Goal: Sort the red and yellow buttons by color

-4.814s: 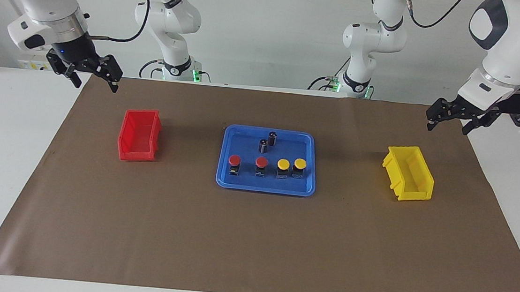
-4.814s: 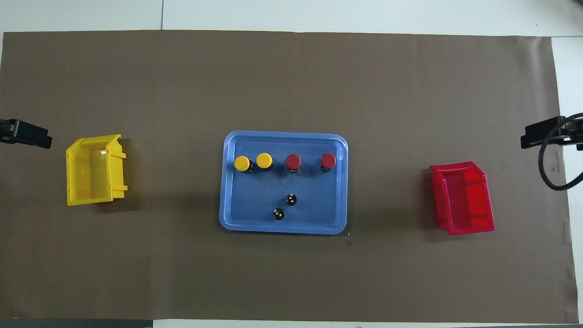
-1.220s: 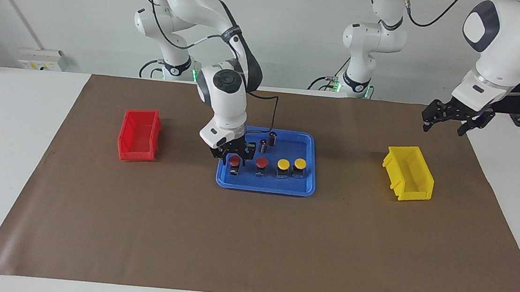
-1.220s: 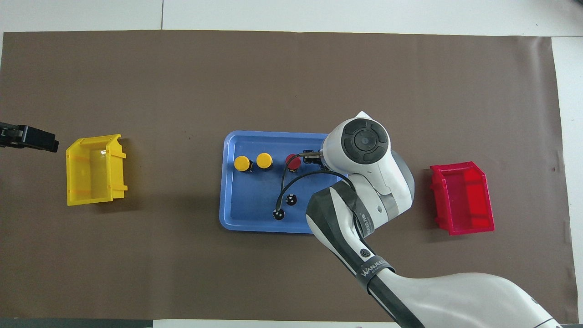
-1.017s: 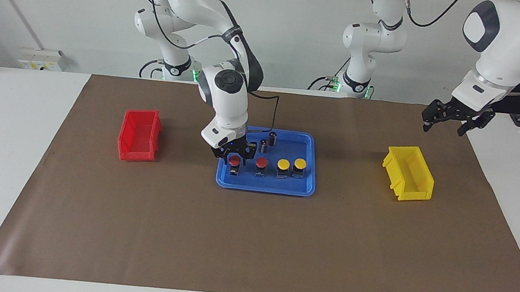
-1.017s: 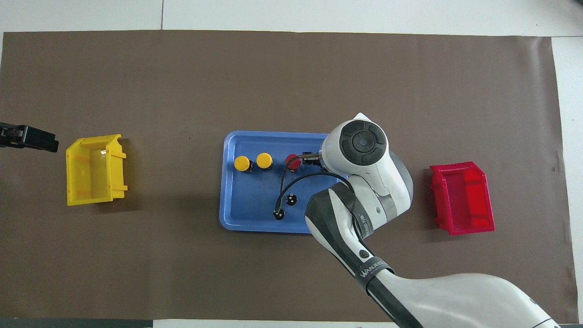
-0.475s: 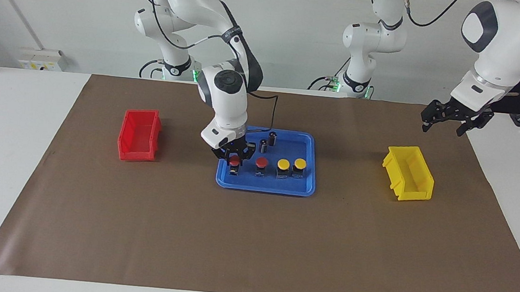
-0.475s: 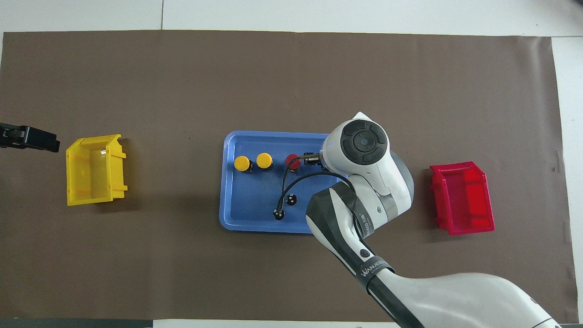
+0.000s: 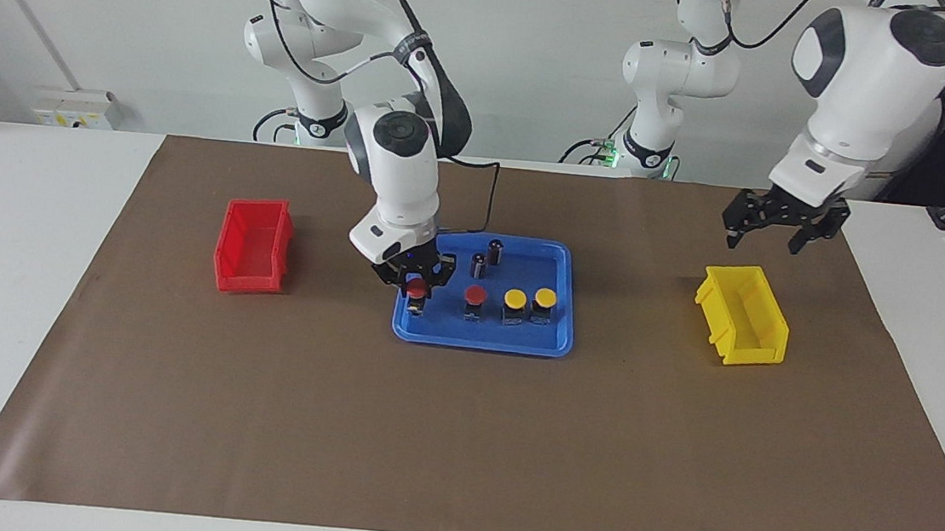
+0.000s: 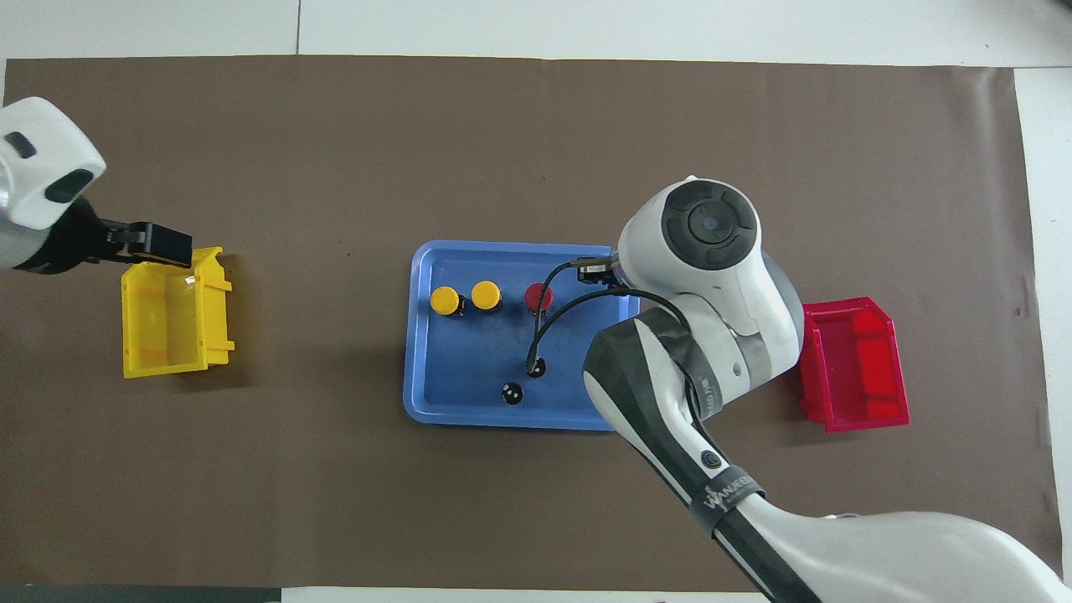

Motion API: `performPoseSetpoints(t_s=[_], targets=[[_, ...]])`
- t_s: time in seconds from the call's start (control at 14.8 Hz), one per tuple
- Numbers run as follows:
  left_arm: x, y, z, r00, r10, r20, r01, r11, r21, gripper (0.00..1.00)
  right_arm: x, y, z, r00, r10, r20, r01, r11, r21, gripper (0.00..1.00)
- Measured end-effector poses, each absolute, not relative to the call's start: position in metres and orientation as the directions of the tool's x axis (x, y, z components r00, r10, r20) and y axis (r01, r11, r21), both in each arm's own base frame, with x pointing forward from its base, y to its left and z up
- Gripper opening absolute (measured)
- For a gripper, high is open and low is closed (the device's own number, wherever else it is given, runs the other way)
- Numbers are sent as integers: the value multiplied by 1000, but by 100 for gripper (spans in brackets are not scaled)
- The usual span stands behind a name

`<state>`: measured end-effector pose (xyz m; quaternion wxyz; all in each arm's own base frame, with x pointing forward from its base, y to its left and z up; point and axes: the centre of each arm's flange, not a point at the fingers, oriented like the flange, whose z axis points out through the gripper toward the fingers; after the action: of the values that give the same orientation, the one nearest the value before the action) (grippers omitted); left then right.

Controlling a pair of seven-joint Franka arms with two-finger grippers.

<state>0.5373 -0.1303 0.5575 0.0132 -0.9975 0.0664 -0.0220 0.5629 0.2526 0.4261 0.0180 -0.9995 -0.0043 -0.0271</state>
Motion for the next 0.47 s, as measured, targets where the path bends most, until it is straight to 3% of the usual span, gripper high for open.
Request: performPoseSetpoints(t_s=[0.27, 0.47], targets=[[518, -238, 490, 997, -65, 47, -65, -998, -16, 100, 543, 134, 503, 997, 75, 32, 76, -997, -26, 41], [518, -286, 444, 998, -20, 53, -20, -1000, -5, 96, 508, 34, 510, 991, 130, 14, 130, -991, -27, 41]])
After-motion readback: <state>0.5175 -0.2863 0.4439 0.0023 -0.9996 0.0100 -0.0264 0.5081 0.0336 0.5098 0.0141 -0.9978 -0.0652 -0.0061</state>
